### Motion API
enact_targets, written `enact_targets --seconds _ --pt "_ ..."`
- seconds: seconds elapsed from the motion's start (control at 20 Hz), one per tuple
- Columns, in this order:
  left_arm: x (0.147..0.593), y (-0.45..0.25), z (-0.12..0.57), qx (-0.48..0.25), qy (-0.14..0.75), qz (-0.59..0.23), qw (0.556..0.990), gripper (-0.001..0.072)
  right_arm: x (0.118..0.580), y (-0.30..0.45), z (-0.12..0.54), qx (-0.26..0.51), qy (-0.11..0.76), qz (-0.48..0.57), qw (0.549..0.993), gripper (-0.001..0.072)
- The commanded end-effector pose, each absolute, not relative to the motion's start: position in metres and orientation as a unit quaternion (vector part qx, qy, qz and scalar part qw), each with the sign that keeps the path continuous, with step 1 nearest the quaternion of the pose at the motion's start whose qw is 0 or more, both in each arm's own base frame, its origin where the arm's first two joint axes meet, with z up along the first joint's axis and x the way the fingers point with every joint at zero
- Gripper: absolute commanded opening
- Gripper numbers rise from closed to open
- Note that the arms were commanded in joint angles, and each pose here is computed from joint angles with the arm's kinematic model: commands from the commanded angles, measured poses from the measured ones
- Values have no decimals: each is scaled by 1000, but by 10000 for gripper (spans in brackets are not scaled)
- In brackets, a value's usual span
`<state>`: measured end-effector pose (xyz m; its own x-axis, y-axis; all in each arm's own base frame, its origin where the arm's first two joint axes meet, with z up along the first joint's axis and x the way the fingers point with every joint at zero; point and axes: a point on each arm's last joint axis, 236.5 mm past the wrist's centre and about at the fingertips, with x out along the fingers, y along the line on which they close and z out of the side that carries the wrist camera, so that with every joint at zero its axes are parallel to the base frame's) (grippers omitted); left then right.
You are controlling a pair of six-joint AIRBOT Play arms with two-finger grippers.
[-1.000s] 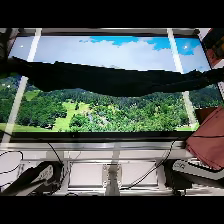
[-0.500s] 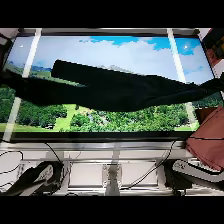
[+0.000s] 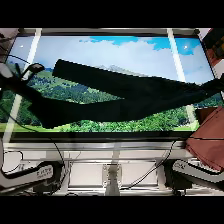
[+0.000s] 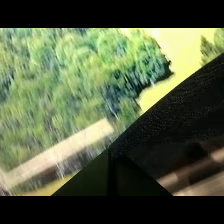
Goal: Fold the clothes and pants, and hang the long-sleeved shirts on hangers.
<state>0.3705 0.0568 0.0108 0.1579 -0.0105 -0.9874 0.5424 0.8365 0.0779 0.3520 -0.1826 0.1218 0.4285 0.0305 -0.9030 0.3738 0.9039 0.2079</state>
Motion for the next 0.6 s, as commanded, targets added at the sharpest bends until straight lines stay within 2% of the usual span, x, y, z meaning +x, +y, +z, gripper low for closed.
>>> enact_targets --seconds 0.0,0.05,0.15,0.2,0.3,0.4,0.55 --pt "447 56 -19 177 553 -116 806 41 364 -193 127 185 498 -116 839 31" --pt "463 58 -20 151 534 -87 827 150 366 -194 128 184 493 -118 842 31" --pt "478 60 -16 118 512 -55 849 685 367 -196 129 183 490 -120 844 31" --pt "480 61 -14 100 508 -41 855 705 367 -196 129 183 489 -120 844 31" --pt "467 72 -13 67 527 -12 847 697 368 -196 129 182 488 -121 845 31" --pt "440 92 -21 31 572 17 820 626 369 -197 130 181 486 -122 846 31" --pt "397 106 -31 -48 626 1 778 627 369 -199 130 176 485 -122 848 31"
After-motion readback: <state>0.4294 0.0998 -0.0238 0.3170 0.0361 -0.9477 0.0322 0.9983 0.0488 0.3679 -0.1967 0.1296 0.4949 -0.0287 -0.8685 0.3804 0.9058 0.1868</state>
